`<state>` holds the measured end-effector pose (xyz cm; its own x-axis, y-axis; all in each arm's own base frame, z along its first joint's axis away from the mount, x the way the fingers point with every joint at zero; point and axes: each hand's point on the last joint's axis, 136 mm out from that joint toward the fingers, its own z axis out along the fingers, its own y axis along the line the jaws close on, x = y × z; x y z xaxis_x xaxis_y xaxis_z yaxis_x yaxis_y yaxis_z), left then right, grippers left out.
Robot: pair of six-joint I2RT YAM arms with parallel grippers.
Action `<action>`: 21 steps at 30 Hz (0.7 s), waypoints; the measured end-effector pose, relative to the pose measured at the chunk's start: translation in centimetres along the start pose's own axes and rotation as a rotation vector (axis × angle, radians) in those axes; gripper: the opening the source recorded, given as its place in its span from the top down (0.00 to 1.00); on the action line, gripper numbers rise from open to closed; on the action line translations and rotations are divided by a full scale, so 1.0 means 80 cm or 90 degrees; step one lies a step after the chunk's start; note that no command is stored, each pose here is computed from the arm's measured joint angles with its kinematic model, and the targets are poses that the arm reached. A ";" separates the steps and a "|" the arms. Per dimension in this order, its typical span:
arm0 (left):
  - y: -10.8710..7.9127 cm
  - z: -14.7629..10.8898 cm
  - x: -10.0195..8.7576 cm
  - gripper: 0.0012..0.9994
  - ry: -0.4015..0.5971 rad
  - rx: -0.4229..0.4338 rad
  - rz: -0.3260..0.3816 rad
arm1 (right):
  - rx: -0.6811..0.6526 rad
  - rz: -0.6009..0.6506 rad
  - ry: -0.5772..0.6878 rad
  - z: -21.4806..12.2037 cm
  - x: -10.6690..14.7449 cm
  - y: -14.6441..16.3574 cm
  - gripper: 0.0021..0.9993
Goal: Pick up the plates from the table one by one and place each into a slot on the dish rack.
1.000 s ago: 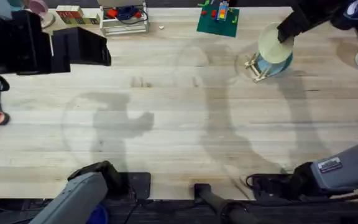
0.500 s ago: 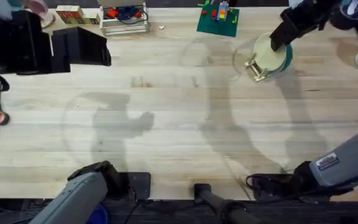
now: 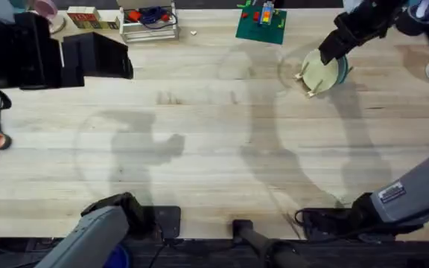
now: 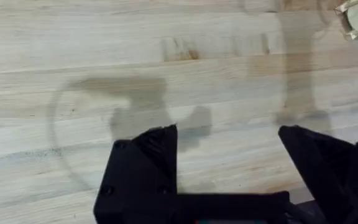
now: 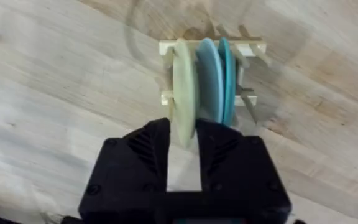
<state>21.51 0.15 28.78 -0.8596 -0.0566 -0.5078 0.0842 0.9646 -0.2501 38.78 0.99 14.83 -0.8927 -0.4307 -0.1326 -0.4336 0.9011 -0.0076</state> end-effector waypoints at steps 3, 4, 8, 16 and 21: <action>0.000 0.000 0.000 0.00 0.000 0.000 0.000 | 0.000 0.000 0.000 0.000 0.000 0.000 0.70; 0.000 0.000 0.000 0.00 0.000 0.000 0.000 | 0.000 0.000 0.000 0.000 0.000 0.000 0.71; 0.000 0.000 0.000 0.00 0.000 0.000 0.000 | 0.001 0.001 0.000 0.000 0.000 0.000 0.72; 0.000 0.000 0.000 0.00 0.000 0.000 0.000 | 0.003 0.008 -0.006 -0.007 0.000 0.002 0.60; 0.000 0.000 0.000 0.00 0.000 0.000 0.000 | 0.021 0.009 -0.045 -0.052 0.009 0.012 0.11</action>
<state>21.51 0.15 28.78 -0.8596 -0.0566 -0.5078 0.0842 0.9646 -0.2501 37.26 1.33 18.84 -0.8875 -0.4136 -0.2033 -0.4151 0.9090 -0.0370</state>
